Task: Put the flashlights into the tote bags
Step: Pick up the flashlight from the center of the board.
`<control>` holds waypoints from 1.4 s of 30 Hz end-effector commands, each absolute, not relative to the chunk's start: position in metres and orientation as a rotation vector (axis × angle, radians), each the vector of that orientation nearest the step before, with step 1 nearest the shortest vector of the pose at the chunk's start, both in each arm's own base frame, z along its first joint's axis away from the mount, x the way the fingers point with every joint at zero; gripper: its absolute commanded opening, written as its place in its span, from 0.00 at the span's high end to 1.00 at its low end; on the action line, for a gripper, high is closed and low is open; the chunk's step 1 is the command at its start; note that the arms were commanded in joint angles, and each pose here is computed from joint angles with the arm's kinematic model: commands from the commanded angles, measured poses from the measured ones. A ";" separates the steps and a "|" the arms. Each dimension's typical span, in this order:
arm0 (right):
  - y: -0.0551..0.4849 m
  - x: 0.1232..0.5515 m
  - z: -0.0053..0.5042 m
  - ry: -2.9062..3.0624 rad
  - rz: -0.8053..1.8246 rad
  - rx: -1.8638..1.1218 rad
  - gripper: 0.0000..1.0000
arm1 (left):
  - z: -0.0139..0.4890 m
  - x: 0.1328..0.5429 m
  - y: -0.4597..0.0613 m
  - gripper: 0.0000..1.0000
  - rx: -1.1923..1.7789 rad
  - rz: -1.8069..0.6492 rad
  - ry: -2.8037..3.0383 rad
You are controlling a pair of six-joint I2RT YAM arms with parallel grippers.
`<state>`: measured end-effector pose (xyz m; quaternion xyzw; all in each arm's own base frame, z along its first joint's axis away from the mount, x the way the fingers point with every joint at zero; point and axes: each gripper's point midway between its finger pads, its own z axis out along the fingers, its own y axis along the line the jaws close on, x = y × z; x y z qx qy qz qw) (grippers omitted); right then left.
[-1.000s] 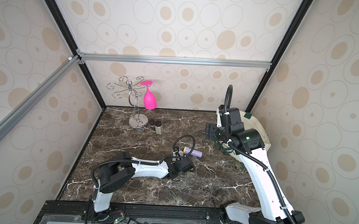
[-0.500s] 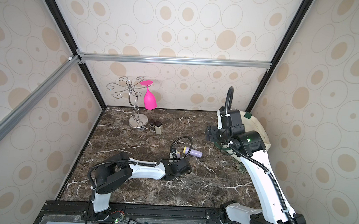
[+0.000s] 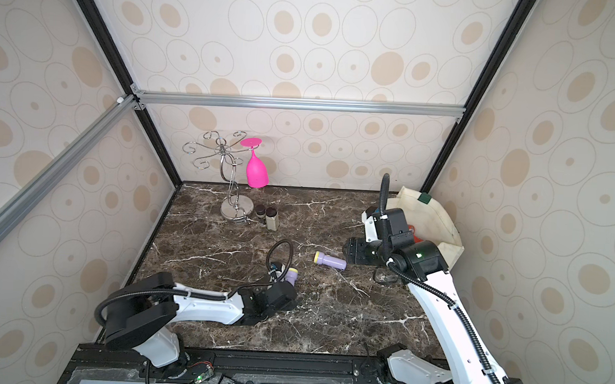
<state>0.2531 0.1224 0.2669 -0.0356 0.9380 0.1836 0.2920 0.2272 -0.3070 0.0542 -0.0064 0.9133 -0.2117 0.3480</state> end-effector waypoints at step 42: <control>0.250 0.254 0.270 2.374 1.384 -0.247 0.50 | 0.278 0.212 -0.377 0.94 0.202 -1.310 1.706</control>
